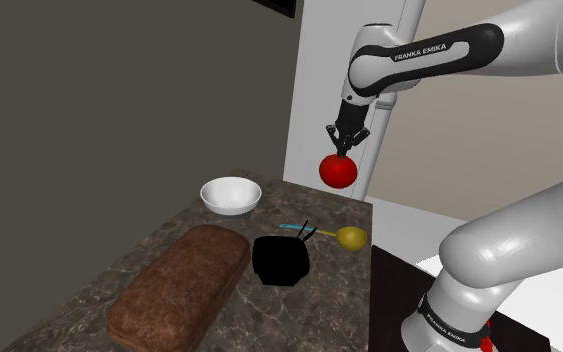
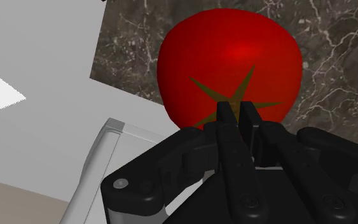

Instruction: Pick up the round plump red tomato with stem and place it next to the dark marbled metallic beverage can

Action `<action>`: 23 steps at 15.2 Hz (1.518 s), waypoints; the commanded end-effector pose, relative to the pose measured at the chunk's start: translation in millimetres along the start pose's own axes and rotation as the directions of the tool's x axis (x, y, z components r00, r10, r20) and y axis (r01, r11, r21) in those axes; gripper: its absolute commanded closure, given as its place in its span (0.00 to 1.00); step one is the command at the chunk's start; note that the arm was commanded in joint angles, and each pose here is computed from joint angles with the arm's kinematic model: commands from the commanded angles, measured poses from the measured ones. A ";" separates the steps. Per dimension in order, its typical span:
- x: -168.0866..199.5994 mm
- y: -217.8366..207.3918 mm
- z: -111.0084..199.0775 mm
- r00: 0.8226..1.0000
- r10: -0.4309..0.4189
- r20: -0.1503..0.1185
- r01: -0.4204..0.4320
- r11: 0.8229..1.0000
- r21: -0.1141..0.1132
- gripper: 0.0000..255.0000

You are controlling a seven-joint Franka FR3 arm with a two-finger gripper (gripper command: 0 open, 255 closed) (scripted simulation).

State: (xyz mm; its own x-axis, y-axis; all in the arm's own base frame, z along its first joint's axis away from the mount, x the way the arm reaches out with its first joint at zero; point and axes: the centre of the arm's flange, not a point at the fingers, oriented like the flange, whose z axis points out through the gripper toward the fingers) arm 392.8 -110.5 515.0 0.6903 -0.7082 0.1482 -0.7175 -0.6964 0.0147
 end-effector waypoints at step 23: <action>-109.7 -50.5 -87.9 1.000 0.000 0.000 0.000 1.000 0.000 1.00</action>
State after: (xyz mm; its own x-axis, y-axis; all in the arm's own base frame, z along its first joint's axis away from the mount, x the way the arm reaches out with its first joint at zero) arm 348.8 2.0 586.7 0.6916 -0.7069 0.1485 -0.7163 -0.6977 0.0149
